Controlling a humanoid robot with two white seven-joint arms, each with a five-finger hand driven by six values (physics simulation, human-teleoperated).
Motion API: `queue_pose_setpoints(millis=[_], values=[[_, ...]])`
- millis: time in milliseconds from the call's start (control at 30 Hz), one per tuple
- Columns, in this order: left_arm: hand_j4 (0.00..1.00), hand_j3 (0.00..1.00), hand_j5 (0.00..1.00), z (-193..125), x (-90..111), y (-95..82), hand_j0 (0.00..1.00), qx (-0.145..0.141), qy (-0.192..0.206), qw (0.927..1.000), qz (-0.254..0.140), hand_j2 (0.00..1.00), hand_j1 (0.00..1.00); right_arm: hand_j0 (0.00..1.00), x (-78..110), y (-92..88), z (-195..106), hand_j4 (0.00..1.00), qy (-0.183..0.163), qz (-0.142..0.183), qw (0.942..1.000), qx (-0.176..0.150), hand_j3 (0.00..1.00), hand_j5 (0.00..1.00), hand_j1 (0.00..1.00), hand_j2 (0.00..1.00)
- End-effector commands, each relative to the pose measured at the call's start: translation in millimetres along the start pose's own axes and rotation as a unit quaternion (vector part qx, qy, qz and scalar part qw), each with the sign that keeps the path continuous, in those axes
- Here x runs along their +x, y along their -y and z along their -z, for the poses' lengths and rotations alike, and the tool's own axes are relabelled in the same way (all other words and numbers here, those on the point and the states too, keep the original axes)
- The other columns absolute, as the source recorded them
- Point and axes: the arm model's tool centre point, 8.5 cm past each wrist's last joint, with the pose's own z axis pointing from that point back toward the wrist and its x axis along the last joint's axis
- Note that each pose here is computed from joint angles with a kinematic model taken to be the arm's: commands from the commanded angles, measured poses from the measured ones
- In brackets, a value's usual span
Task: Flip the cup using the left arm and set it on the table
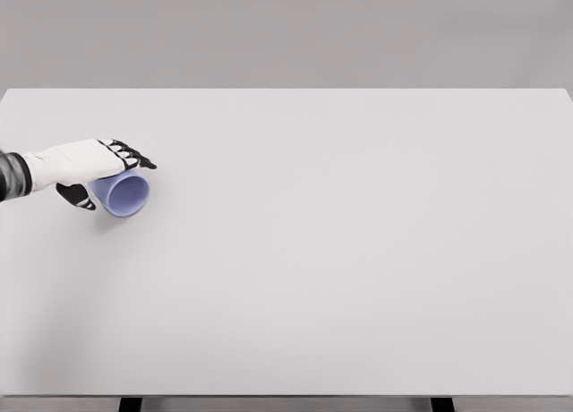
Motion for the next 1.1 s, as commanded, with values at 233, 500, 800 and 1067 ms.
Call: queue_pose_setpoints(millis=[233, 500, 800, 1067], values=[[1.0, 1.0, 1.0, 0.9, 3.1, -2.2, 1.0, 0.004, 0.004, 1.0, 0.001, 1.0, 1.0, 1.0, -0.1, 0.0, 0.0, 1.0, -0.001, -0.001, 1.0, 0.0, 1.0, 1.0, 1.0, 1.0], [0.94, 0.94, 0.94, 4.3, 6.7, 2.2, 0.94, -0.004, 0.01, 0.9999, 0.002, 0.94, 0.94, 1.0, -0.1, 0.0, 0.0, 1.0, -0.001, -0.001, 1.0, 0.0, 1.0, 1.0, 1.0, 1.0], [0.79, 0.79, 0.79, 6.6, 9.6, 10.2, 0.79, -0.014, 0.016, 0.9998, -0.002, 0.79, 0.79, 1.0, 0.0, 0.0, 0.0, 1.0, 0.0, -0.001, 1.0, 0.0, 1.0, 1.0, 1.0, 1.0], [0.58, 0.58, 0.58, 3.3, 8.3, 5.7, 0.58, -0.004, 0.019, 0.9998, -0.009, 0.58, 0.58, 1.0, -0.1, 0.0, 0.0, 1.0, -0.001, 0.0, 1.0, 0.0, 1.0, 1.0, 1.0, 1.0]])
